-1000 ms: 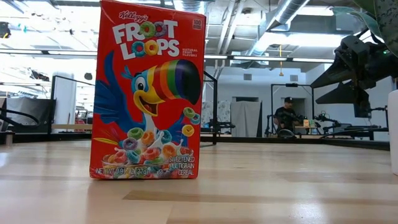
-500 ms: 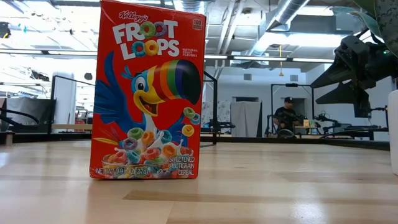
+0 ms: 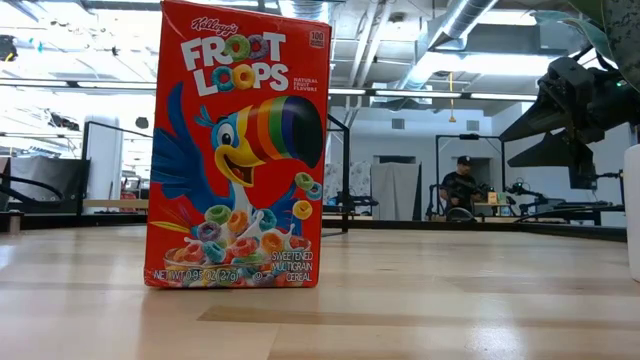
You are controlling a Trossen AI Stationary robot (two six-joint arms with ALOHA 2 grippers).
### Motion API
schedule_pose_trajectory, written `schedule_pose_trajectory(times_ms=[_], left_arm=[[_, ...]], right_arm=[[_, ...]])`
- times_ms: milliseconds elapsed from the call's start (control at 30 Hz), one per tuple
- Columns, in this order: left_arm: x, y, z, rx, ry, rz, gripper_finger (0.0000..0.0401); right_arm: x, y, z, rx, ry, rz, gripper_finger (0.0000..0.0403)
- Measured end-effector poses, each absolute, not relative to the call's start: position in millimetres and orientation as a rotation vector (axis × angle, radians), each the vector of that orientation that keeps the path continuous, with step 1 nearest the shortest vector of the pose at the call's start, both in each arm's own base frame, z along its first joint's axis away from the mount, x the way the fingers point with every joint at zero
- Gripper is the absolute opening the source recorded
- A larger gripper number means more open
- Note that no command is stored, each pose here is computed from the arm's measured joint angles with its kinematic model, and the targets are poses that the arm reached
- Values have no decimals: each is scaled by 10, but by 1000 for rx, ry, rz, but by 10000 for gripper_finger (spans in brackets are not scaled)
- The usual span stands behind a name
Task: Stack cereal on shelf
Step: Put the orange cereal box aligned with the other orange cereal boxes on the shelf
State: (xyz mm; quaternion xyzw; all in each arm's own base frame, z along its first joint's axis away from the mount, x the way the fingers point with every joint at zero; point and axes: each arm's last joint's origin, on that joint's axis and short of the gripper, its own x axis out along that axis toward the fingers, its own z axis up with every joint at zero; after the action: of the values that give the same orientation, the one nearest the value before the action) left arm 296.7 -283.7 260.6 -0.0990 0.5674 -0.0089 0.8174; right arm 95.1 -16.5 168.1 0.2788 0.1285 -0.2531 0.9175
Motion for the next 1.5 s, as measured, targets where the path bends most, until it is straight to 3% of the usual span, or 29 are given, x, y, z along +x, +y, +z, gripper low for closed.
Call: schedule_pose_trajectory(times_ms=[400,567,833,1133,1500], left_arm=[[2524,-2302,3250,-29,1192,105,142],[2279,-1857,3588,67,1243,118,142],[2172,-1010,4024,312,1135,121,142],[2256,27,4113,457,1258,123,142],[2142,788,3815,316,1384,-33,142]], right_arm=[[951,-166,1681,573,264,-523,317],[951,-166,1681,572,264,-523,317],[951,-167,1681,571,264,-525,317],[951,-168,1681,550,268,-524,317],[941,-189,1684,526,243,-598,317]])
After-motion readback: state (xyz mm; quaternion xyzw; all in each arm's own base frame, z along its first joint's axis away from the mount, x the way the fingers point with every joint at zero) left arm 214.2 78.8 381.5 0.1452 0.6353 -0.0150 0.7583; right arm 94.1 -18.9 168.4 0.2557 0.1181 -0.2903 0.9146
